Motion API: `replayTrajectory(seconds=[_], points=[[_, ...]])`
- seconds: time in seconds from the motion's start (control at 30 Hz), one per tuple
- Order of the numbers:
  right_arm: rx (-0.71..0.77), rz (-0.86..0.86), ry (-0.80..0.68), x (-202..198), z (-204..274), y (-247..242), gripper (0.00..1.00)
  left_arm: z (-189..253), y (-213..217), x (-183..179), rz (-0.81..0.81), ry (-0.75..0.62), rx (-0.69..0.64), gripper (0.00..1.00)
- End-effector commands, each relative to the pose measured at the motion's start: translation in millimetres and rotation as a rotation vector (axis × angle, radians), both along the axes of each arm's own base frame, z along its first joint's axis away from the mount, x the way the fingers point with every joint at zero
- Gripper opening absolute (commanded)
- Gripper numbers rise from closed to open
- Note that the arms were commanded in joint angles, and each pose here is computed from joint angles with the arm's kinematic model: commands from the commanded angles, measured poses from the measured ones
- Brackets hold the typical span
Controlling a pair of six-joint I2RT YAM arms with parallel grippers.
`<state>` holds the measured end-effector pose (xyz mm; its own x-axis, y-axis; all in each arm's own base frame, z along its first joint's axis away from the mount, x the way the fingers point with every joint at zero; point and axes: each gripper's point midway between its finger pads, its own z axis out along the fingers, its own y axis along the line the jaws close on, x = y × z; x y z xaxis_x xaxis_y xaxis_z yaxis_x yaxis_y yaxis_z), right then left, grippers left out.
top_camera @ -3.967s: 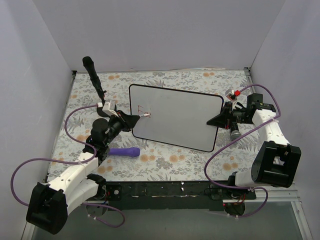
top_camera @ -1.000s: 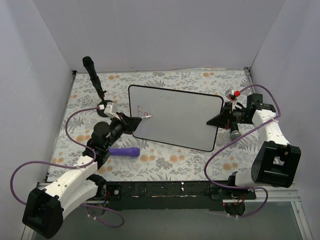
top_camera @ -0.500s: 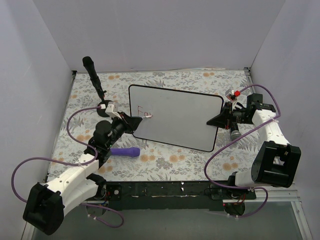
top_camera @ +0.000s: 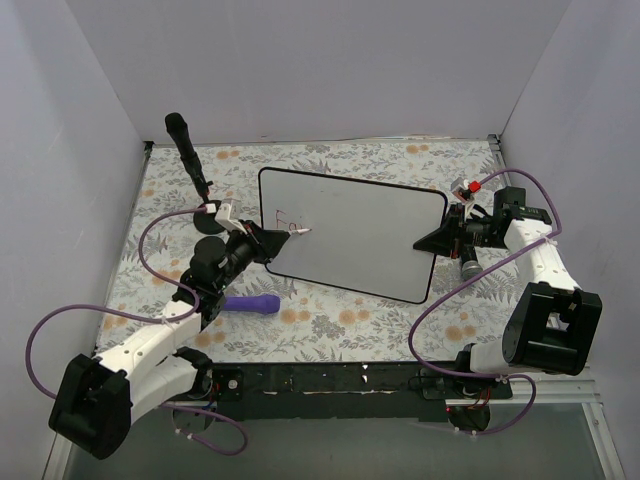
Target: Write a sentence on the whiteboard
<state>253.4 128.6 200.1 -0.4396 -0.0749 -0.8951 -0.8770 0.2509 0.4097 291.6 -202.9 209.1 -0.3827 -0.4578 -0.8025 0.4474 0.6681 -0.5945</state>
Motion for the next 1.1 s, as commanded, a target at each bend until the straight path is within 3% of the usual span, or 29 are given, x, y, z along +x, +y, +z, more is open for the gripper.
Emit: replayTrajectory(seconds=[0.0, 0.43, 1.07], points=[[-0.042, 0.009, -0.090, 2.6, 2.0, -0.8, 0.01, 24.8, -4.0, 3.1, -0.012, -0.057, -0.027, 0.00], [-0.039, 0.009, -0.082, 3.3, 1.4, -0.8, 0.01, 45.9, 9.4, -1.6, 0.040, -0.111, -0.024, 0.00], [-0.041, 0.009, -0.082, 3.0, 1.5, -0.8, 0.01, 21.7, 7.0, 10.4, 0.050, -0.057, 0.038, 0.00]])
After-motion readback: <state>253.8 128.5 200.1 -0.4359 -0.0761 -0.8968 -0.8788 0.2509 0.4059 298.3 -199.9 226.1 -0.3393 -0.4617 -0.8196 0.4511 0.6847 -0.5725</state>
